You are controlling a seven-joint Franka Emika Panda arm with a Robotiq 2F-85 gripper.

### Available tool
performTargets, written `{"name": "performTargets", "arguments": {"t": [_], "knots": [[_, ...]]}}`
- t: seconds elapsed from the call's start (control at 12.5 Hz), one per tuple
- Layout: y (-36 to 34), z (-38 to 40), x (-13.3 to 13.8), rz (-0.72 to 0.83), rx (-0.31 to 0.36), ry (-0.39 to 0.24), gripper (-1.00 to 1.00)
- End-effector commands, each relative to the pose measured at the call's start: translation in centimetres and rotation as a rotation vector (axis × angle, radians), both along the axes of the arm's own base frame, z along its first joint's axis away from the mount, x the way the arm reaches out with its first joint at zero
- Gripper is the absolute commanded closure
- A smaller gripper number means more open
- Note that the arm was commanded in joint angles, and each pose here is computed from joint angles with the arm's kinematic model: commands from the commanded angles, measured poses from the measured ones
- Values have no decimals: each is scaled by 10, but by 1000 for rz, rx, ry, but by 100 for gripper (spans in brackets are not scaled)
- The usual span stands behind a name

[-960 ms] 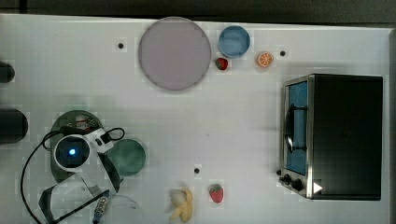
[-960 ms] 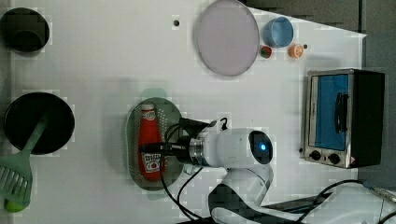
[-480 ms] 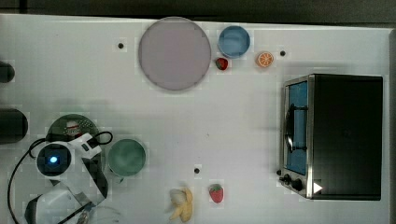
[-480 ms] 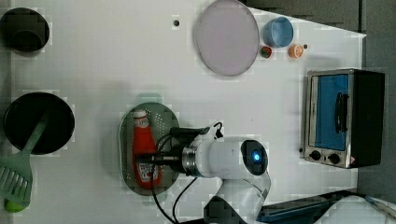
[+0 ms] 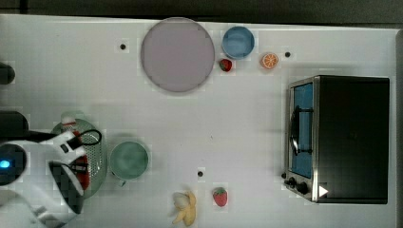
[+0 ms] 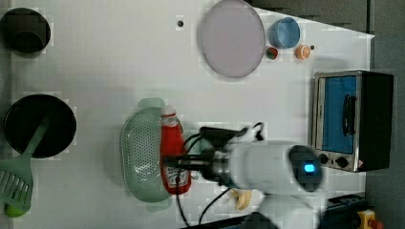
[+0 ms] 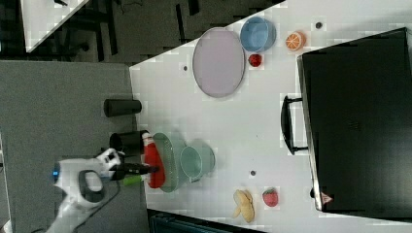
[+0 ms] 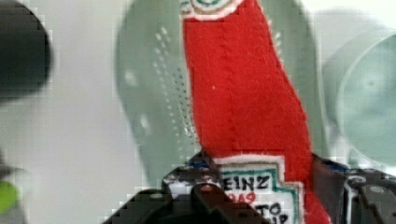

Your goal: Pick ketchup from strainer and place it on the table

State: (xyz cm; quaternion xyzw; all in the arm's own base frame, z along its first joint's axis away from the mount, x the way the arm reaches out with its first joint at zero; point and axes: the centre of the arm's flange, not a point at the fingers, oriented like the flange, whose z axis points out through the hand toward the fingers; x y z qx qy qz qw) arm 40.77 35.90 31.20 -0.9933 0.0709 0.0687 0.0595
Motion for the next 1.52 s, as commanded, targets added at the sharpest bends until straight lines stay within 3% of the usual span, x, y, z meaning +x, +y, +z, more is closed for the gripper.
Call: {"name": "performTargets", "arguments": {"t": [0.08,0.24,0.48,0.8,1.2,1.52], "knots": [[-44,71,60,-144,-2,-35,-18],[-86,94,86,-150,-26,-27,-18],[-167,110,123,-146,-37,-64,-18],[-278,105,148,-74,-149,-98,-18],[-349,54,127,-161,-175,-7,-18],[-369,-5,103,-201,-169,-46,-18]]}}
